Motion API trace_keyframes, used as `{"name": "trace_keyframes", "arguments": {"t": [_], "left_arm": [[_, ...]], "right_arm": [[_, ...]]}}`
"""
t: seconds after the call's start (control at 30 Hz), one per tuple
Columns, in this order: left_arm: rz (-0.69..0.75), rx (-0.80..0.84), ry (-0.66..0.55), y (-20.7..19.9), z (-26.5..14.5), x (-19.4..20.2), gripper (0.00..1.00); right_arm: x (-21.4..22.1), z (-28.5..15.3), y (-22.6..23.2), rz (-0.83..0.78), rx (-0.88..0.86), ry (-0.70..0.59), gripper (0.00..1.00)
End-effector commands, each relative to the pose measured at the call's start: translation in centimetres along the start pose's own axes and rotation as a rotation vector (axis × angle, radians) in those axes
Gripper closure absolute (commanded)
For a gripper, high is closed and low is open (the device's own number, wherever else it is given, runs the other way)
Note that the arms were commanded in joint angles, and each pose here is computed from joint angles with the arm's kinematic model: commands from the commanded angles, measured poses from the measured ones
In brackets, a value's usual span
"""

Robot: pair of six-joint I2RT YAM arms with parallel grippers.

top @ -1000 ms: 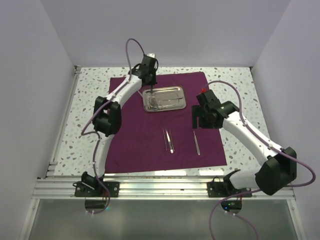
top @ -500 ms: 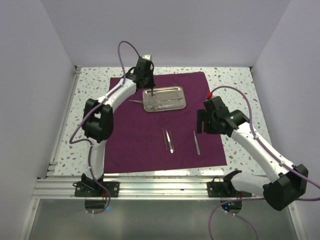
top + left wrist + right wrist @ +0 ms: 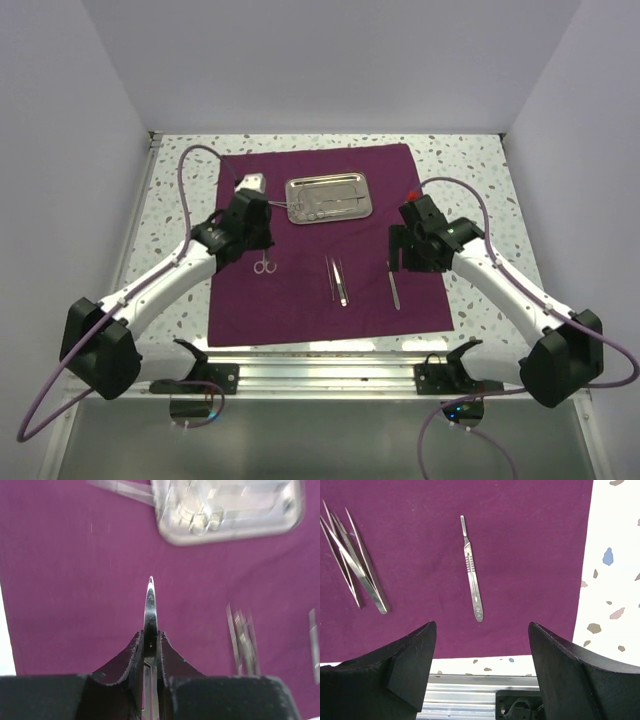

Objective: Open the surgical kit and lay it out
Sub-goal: Place the medical item in the surgical kit.

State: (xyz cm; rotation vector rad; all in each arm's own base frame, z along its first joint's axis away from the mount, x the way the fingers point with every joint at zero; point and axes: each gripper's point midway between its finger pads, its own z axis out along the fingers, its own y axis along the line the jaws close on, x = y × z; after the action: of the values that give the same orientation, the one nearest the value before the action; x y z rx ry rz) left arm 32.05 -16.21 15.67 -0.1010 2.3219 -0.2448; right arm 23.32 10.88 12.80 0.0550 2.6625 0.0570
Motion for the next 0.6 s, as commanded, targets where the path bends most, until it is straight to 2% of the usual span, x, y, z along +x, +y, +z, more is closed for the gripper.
{"name": "trace_keyframes", "arguments": {"t": [0.0, 0.07, 0.13, 0.17, 0.2, 0.27, 0.3, 0.4, 0.57], "left_arm": [[-0.04, -0.068, 0.077, 1.8, 0.6, 5.1, 1.0], [-0.051, -0.067, 0.098, 1.8, 0.4, 6.6, 0.99], [-0.05, -0.069, 0.104, 1.7, 0.3, 7.1, 0.84], [-0.044, -0.074, 0.104, 1.7, 0.3, 7.2, 0.72], [-0.043, -0.083, 0.099, 1.8, 0.4, 7.2, 0.51], [-0.044, -0.089, 0.089, 1.9, 0.5, 7.0, 0.36], [-0.045, -0.09, 0.084, 1.8, 0.5, 6.8, 0.24], [-0.03, -0.092, 0.076, 1.4, 0.7, 5.9, 0.16], [0.01, -0.096, -0.007, 0.0, 1.6, 1.2, 0.15]], "right_arm": [[-2.4, -0.5, 1.3, -0.003, -0.042, -0.051, 0.23], [-2.8, -0.7, 1.4, -0.004, -0.042, -0.058, 0.23], [-2.8, -0.7, 1.3, -0.002, -0.037, -0.059, 0.23], [-2.7, -0.8, 1.2, -0.001, -0.037, -0.059, 0.23], [-2.5, -0.8, 1.1, 0.002, -0.035, -0.058, 0.23], [-2.0, -0.8, 0.8, 0.009, -0.034, -0.055, 0.23], [-1.8, -0.8, 0.8, 0.015, -0.034, -0.055, 0.23], [-0.8, -1.1, 0.2, 0.024, -0.023, -0.046, 0.23], [0.2, -1.7, -0.8, 0.039, -0.013, -0.06, 0.23]]}}
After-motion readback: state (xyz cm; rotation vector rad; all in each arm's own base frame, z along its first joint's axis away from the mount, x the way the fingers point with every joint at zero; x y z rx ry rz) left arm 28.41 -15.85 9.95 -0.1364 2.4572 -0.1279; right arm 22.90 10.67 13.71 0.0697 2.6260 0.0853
